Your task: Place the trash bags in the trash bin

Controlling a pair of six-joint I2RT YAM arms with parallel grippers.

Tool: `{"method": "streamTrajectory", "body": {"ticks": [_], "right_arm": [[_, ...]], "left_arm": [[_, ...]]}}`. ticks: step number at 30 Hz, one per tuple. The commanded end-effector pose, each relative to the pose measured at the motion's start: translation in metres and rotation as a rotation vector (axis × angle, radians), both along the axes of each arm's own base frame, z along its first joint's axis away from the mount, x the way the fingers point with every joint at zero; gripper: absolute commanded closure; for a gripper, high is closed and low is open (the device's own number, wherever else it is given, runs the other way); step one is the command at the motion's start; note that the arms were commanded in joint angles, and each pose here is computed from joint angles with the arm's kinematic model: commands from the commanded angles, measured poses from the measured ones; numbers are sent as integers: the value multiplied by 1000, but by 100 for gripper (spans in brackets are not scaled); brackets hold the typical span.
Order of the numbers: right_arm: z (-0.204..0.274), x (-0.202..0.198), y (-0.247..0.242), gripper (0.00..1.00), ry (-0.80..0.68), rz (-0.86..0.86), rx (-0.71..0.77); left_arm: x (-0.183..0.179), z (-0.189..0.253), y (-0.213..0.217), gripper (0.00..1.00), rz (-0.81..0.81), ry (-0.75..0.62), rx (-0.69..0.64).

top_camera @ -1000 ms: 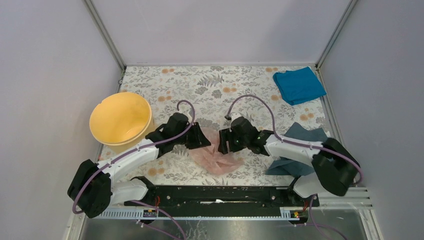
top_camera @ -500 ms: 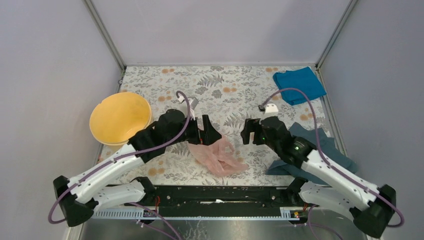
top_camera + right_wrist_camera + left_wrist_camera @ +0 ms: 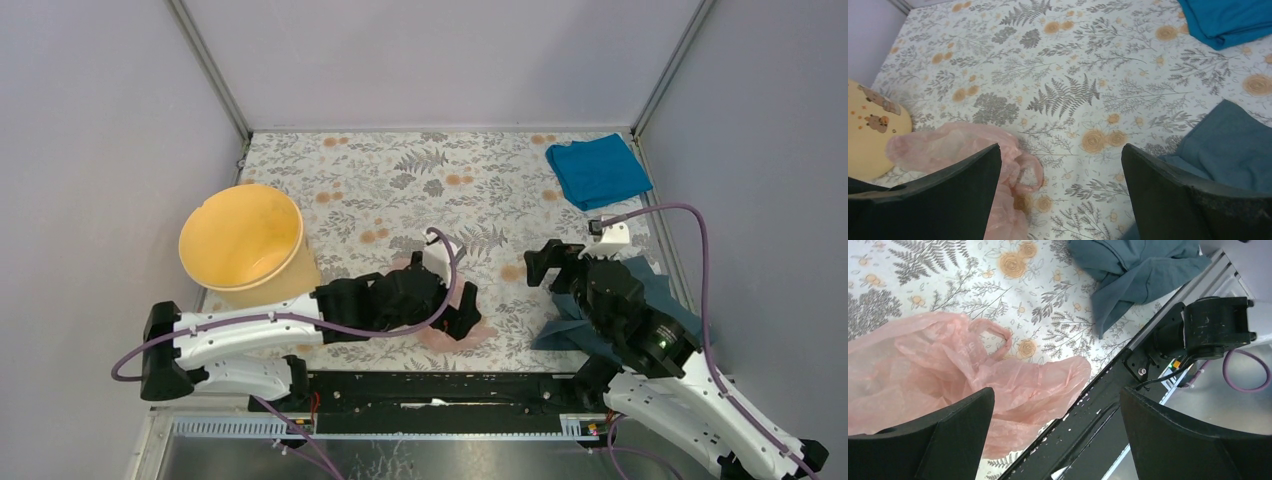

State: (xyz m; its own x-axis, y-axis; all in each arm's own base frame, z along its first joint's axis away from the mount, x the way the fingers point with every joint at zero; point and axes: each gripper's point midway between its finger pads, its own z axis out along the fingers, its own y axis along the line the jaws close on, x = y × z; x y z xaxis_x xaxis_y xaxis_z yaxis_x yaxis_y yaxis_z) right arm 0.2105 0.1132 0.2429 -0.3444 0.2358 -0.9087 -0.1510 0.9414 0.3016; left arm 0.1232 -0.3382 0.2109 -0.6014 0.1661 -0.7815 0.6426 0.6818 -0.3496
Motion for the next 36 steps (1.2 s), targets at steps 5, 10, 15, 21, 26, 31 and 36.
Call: {"method": "streamTrajectory", "body": {"ticks": [5,10,15,21,26,31,36], "right_arm": [[20,-6,-26,4,-95,-85,49],[23,-9,-33,2,-116,-95,53],[16,-7,-29,2,-98,-83,36],[-1,-2,-14,1,-46,-49,24],[-27,3,7,1,24,15,-4],[-54,8,29,0,146,46,-14],[-66,4,82,0,271,222,219]], "left_arm": [[-20,-39,-48,1,-175,-44,62],[-15,-73,-50,1,-169,-61,142],[18,-106,-18,3,21,-132,345],[48,-100,9,66,230,-138,376],[63,-35,11,93,239,-56,36],[81,42,26,100,211,32,-378],[89,73,42,100,135,101,-624]]}}
